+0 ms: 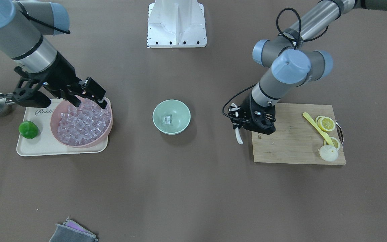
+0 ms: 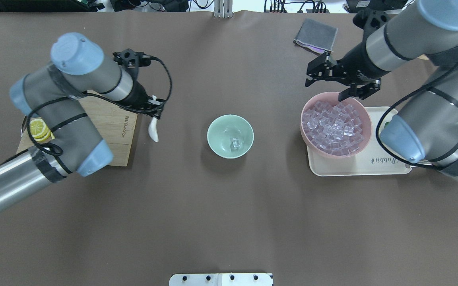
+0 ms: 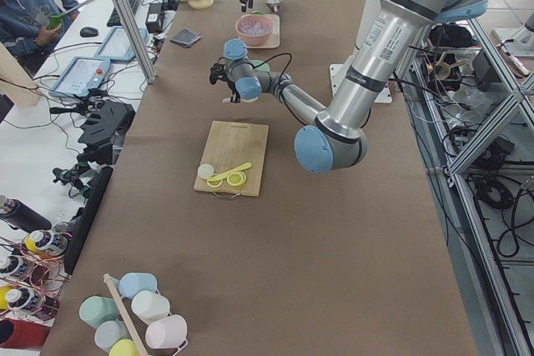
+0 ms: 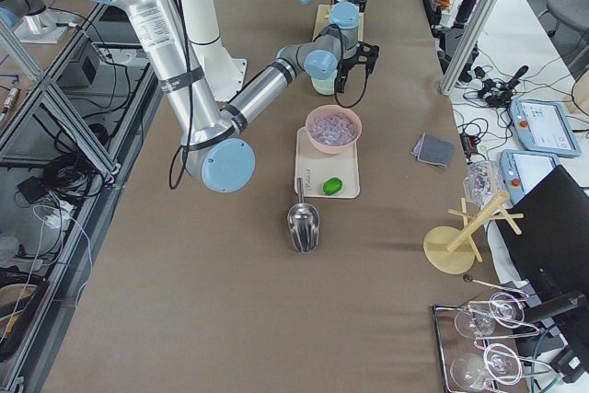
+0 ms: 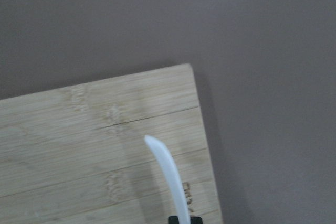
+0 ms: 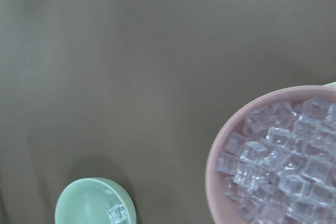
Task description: Put spoon and ice into bowl
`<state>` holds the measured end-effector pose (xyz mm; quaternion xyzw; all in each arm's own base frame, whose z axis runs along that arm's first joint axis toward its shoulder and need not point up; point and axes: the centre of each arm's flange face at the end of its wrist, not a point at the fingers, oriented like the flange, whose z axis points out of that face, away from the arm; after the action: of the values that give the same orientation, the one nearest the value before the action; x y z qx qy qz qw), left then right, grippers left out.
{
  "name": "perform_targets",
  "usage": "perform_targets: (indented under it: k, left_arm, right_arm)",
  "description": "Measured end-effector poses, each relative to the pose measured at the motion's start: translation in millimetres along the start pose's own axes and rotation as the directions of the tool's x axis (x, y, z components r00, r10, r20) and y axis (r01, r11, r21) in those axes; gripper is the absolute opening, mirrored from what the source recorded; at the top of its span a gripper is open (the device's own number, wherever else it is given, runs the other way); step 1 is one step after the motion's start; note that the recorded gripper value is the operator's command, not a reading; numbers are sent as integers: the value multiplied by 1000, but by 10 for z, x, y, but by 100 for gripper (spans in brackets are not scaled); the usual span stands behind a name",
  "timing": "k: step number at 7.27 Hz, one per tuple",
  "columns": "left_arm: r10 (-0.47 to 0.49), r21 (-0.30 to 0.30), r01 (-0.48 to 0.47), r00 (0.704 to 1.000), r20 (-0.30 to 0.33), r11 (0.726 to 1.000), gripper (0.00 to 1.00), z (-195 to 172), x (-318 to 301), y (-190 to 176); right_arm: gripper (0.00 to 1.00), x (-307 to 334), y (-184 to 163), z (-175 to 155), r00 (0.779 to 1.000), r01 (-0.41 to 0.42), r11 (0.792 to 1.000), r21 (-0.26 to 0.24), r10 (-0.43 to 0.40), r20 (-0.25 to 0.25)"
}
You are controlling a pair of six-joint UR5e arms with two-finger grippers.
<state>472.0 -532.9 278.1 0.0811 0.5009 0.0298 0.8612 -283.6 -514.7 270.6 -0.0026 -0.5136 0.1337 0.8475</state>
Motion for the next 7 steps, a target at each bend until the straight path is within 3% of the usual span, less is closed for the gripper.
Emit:
perform_targets:
  k: [2, 3, 4, 7]
  left_arm:
    - [-103, 68, 105, 994, -30, 992, 0, 239, 1026, 120]
    - [-135, 82, 138, 990, -42, 987, 12, 313, 1378, 111]
    - [-155, 89, 159, 987, -46, 983, 97, 363, 1599, 78]
    - [-162, 125, 166, 986, -39, 978, 98, 376, 1544, 76]
  right_arm:
    - [100, 645, -256, -329, 997, 74, 997, -4, -74, -12]
    - [100, 874, -313, -396, 994, 107, 994, -2, -108, -22]
    - [100, 983, -334, -429, 992, 123, 992, -1, -123, -28]
    - [100, 1104, -323, -399, 991, 130, 992, -4, -130, -41]
